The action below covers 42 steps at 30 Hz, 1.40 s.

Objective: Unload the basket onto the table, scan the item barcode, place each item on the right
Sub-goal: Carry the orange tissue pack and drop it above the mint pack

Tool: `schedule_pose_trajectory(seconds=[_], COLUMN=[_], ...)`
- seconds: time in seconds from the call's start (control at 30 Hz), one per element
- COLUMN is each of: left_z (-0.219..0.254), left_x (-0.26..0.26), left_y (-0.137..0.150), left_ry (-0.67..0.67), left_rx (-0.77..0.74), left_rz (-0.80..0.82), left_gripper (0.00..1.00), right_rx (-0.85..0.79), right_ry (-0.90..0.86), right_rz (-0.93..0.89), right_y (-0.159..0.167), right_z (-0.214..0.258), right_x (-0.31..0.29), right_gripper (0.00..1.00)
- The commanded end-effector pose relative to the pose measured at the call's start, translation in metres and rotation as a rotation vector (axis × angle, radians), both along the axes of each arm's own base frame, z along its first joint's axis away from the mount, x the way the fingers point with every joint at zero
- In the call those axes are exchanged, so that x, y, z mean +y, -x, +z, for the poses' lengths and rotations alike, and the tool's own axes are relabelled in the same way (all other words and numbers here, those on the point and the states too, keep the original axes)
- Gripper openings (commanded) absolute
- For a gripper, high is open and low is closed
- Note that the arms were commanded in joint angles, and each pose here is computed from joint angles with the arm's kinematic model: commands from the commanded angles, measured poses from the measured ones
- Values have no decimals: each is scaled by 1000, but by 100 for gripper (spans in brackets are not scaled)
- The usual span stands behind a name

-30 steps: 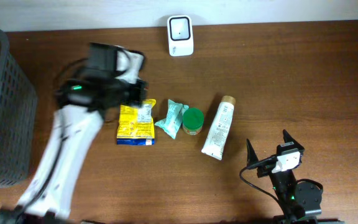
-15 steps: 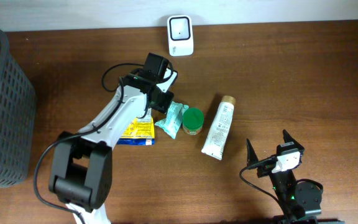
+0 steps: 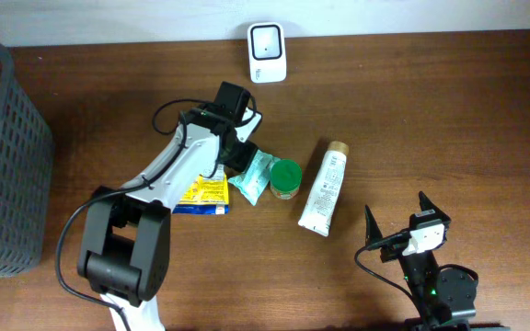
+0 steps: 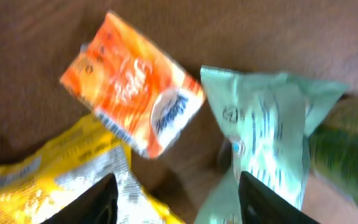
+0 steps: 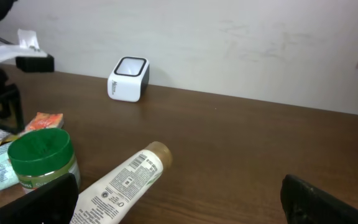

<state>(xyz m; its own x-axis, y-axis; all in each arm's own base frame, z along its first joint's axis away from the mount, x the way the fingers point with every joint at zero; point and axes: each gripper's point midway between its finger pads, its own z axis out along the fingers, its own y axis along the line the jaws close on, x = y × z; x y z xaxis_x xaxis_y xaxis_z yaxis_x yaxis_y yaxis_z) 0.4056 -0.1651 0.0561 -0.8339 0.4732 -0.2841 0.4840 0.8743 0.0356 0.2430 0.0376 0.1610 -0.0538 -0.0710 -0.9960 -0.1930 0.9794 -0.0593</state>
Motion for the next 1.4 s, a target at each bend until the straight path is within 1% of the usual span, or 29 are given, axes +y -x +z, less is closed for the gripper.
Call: schedule_pose_trajectory(seconds=[0.0, 0.07, 0.13, 0.2, 0.33, 0.37, 0.4, 0.47, 0.57, 0.63, 0.83, 1.37], left_z=[77, 114, 150, 182, 212, 217, 219, 218, 215, 215, 215, 215], left_x=[15, 29, 48, 77, 135, 156, 188, 216, 240, 252, 276, 276], left_y=[-22, -23, -20, -15, -5, -4, -2, 0, 4, 6, 12, 12], left_ry=[59, 75, 88, 97, 84, 66, 46, 36, 76, 109, 100, 100], left_rx=[-135, -186, -240, -297, -360, -375, -384, -383, -372, -370, -373, -373], left_rz=[41, 70, 109, 169, 291, 321, 384, 453, 510, 538, 597, 597], left_gripper=[73, 92, 99, 99, 99, 99, 99, 99, 99, 99, 99, 99], right_rx=[-3, -3, -2, -3, -2, -2, -2, -3, -2, -3, -2, -3], right_ry=[3, 3, 3, 3, 3, 3, 3, 3, 3, 3, 3, 3], right_rz=[1, 1, 1, 1, 1, 1, 1, 1, 1, 1, 1, 1], right_y=[0, 0, 0, 0, 0, 0, 0, 0, 0, 0, 0, 0], right_z=[-2, -2, -2, -2, -2, -2, -2, -2, -2, -2, -2, -2], right_x=[0, 0, 0, 0, 0, 0, 0, 0, 0, 0, 0, 0], right_gripper=[98, 98, 98, 98, 98, 98, 98, 98, 98, 98, 98, 98])
